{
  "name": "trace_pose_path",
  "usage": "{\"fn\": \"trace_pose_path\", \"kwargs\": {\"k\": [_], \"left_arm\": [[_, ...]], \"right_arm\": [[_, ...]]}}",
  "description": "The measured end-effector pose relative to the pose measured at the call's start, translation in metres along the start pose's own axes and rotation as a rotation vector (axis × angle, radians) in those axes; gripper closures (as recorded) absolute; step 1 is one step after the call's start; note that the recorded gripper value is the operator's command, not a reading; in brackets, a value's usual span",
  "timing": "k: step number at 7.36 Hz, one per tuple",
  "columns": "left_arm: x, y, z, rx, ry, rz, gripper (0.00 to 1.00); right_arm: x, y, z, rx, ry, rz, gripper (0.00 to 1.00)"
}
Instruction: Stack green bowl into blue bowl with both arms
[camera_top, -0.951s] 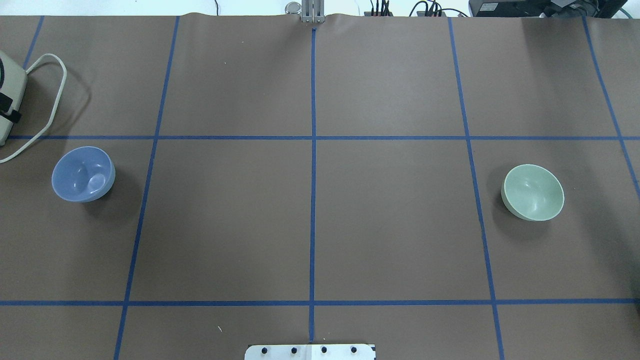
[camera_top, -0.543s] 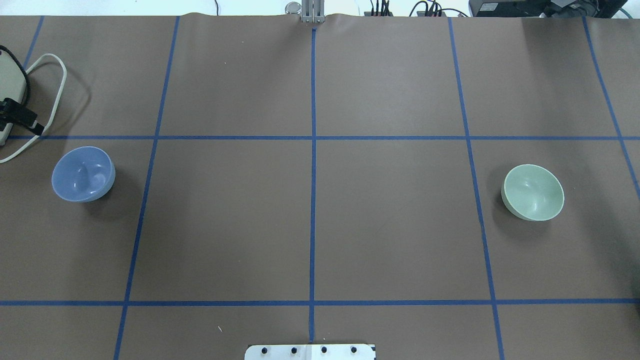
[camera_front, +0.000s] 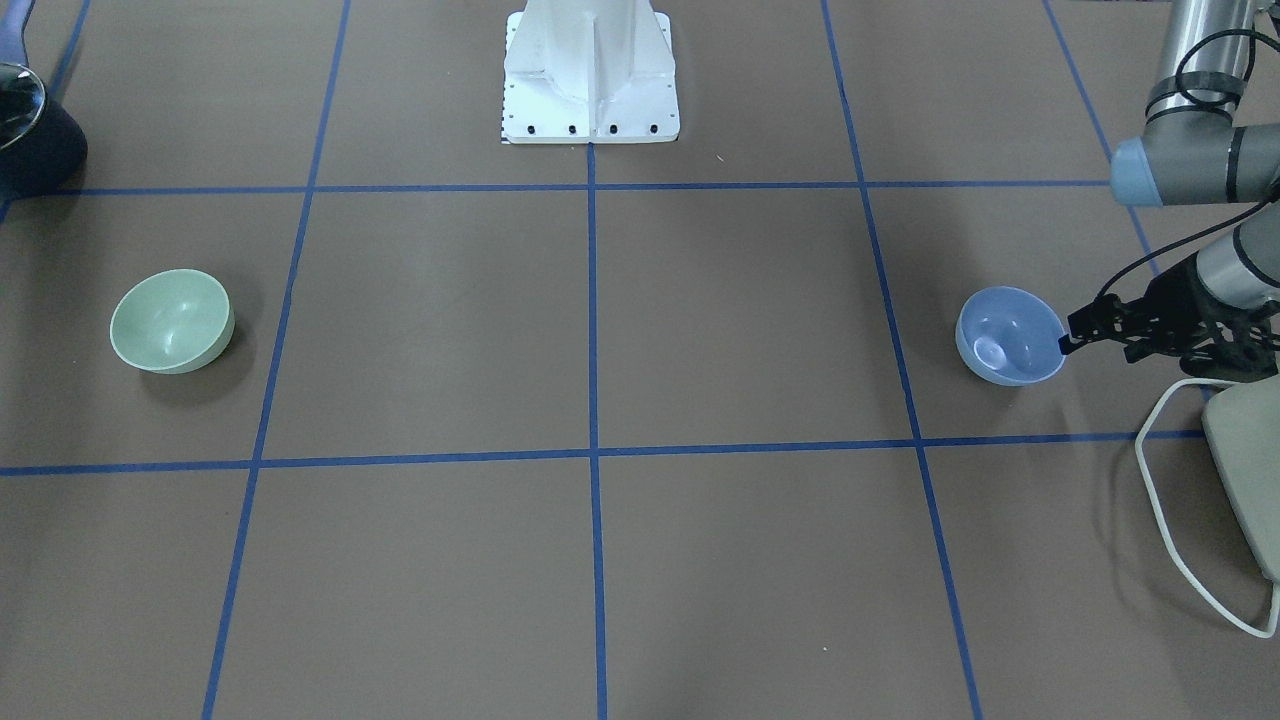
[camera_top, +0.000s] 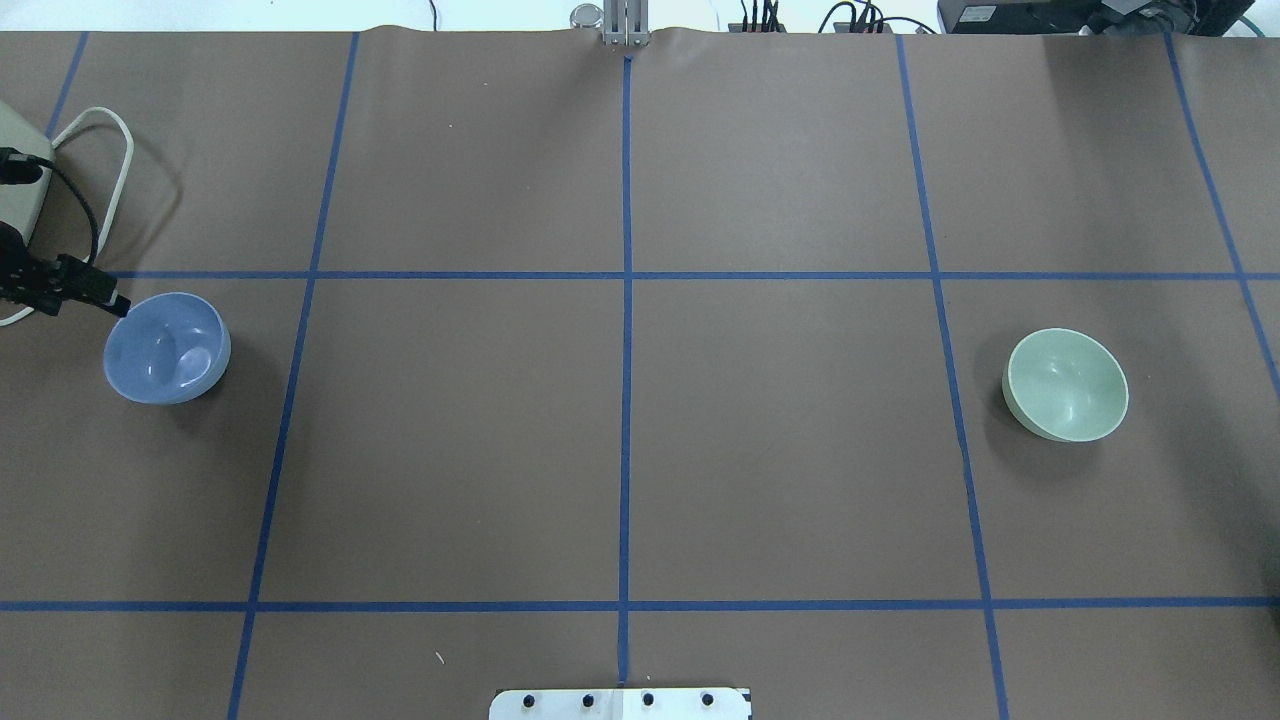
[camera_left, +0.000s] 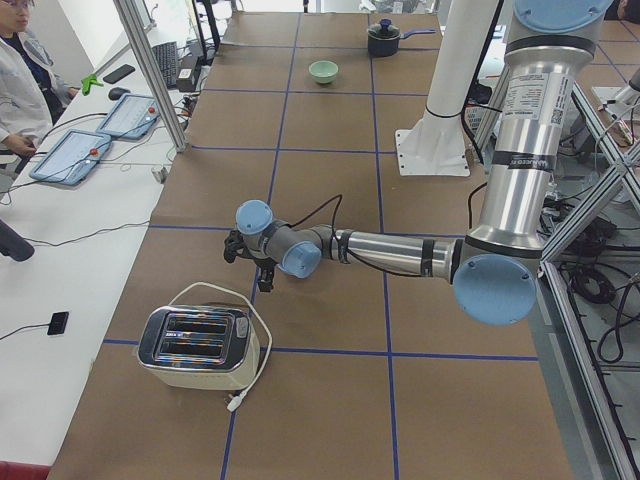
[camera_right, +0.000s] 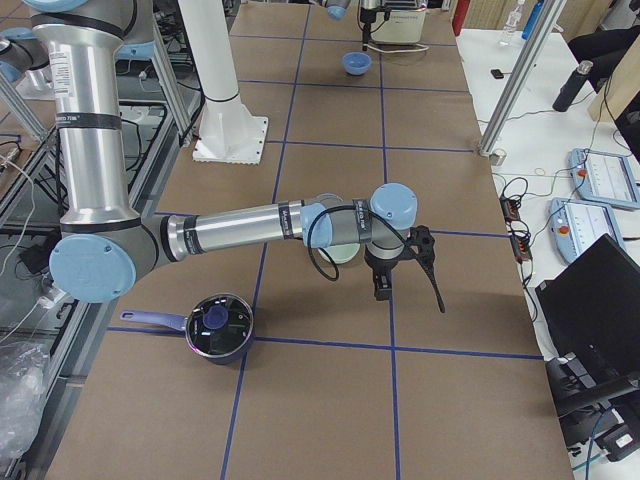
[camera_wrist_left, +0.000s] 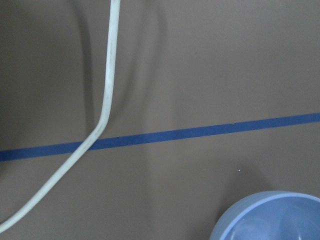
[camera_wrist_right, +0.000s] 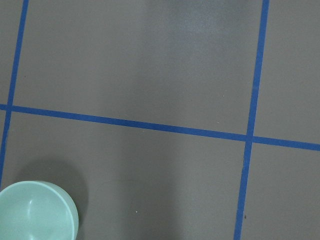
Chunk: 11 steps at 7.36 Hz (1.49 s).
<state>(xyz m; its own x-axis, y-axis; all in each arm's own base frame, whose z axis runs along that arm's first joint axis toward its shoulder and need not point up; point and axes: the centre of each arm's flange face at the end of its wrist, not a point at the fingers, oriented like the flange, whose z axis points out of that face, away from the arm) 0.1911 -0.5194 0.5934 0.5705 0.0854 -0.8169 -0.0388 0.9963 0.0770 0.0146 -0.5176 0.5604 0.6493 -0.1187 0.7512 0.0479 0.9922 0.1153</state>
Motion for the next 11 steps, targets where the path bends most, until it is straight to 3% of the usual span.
{"fn": "trace_pose_path", "kwargs": {"k": [1, 3, 6, 9, 11], "left_arm": [[0.001, 0.011, 0.009, -0.003, 0.012, -0.002, 0.16], [0.004, 0.021, 0.020, -0.018, 0.018, -0.021, 0.58], [0.010, 0.025, 0.027, -0.031, 0.021, -0.057, 0.86], [0.012, 0.024, 0.026, -0.021, 0.019, -0.074, 0.98], [0.029, 0.020, 0.016, -0.005, 0.038, -0.108, 0.99]], "right_arm": [[0.001, 0.002, 0.001, -0.002, -0.001, 0.003, 0.00], [0.002, 0.004, 0.002, -0.006, -0.010, 0.006, 0.00], [0.002, 0.005, 0.003, -0.008, -0.015, 0.008, 0.00], [0.003, 0.005, 0.005, -0.011, -0.015, 0.010, 0.00], [0.004, 0.005, 0.006, -0.015, -0.015, 0.012, 0.00]]}}
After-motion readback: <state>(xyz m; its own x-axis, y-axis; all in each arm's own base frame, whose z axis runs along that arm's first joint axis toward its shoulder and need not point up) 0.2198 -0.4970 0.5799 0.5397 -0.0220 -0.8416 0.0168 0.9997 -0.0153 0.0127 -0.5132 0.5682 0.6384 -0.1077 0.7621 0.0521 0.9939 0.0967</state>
